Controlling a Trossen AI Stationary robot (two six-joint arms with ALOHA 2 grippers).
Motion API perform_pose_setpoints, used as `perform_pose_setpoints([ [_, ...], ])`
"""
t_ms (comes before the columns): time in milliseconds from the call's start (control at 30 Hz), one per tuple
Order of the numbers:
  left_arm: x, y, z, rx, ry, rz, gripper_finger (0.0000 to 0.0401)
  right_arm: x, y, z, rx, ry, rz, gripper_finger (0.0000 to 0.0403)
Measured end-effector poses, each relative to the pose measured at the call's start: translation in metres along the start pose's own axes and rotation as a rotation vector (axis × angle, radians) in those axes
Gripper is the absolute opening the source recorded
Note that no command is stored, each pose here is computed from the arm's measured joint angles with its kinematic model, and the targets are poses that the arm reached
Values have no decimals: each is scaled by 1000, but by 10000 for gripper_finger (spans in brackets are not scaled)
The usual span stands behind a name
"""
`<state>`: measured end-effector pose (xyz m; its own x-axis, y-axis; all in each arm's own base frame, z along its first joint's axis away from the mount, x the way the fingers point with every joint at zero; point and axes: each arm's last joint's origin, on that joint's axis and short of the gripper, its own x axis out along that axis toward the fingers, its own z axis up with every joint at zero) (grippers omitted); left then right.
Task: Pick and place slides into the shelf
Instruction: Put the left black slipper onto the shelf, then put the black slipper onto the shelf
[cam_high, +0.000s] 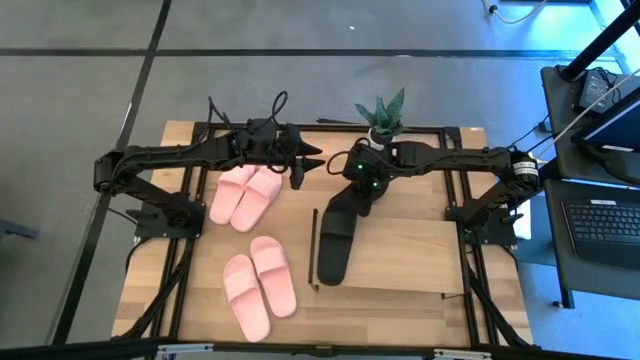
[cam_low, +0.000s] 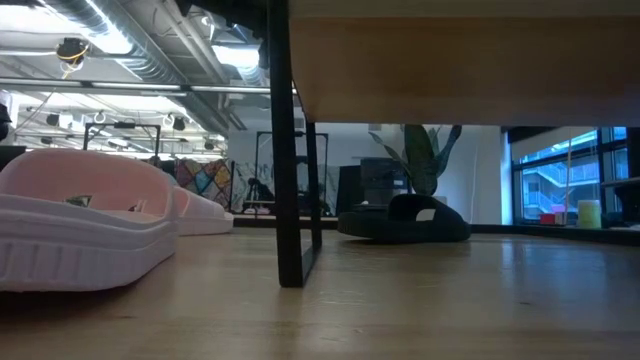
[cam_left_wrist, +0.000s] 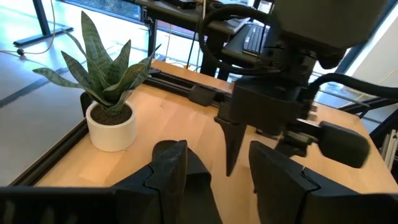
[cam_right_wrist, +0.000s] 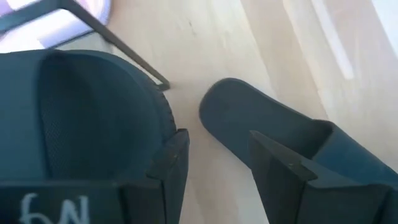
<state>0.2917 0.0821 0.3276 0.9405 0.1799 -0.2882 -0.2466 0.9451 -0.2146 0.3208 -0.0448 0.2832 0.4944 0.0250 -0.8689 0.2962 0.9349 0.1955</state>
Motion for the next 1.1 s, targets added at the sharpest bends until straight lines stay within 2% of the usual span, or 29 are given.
perform_pose_setpoints([
  [533, 0, 0, 0, 0, 0, 0, 165, 0, 9, 2, -2, -29, 69, 165],
  [800, 0, 0, 0, -1, 2, 0, 165, -2, -3, 4, 22, -52, -28, 165],
  [933, 0, 0, 0, -1, 2, 1, 165, -22, -13, 0, 57, -76, -116, 165],
  [1100, 0, 0, -1, -2, 8, 2, 165, -77, -28, -14, 176, -192, -200, 165],
])
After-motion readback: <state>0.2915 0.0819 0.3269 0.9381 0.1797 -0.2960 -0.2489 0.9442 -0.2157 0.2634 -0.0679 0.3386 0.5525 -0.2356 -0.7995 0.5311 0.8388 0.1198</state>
